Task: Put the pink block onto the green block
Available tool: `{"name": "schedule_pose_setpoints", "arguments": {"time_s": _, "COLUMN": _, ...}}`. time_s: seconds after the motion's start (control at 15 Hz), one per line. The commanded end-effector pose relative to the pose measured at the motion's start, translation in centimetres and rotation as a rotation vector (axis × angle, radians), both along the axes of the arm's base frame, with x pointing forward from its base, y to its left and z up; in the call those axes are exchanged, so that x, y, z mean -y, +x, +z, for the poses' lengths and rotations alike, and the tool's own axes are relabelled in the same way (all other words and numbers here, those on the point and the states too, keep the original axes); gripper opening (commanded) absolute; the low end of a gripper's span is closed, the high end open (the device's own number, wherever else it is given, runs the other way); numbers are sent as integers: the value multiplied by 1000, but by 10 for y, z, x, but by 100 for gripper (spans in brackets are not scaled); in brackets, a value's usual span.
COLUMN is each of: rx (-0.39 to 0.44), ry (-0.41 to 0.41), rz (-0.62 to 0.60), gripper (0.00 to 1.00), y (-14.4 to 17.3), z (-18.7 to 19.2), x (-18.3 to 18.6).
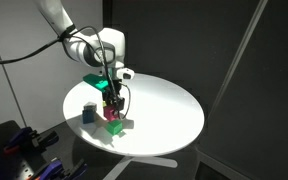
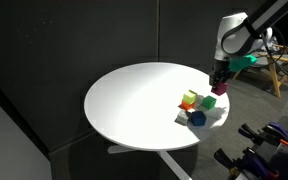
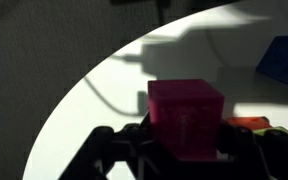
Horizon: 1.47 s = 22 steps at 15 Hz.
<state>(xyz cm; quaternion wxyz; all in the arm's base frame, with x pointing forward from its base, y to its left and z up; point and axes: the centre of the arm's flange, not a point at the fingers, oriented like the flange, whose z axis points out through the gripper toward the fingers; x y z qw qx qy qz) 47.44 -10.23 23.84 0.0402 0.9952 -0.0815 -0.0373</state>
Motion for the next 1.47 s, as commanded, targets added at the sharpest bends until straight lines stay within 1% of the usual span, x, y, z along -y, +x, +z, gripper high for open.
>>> {"name": "schedule_pose_setpoints", "arguments": {"time_s": 0.0, "rx": 27, "ry": -1, "rz": 2, "gripper": 25, "y": 10, "z": 0, "x": 1}}
{"name": "schedule_pose_setpoints", "arguments": {"time_s": 0.6, "rx": 41, "ry": -6, "rz": 11, "gripper": 25, "y": 23, "z": -19, "x": 1}}
{"name": "schedule_pose_setpoints", "arguments": {"time_s": 1.4, "rx": 14, "ry": -12, "rz": 32, "gripper": 25, "y": 31, "z": -40, "x": -9}}
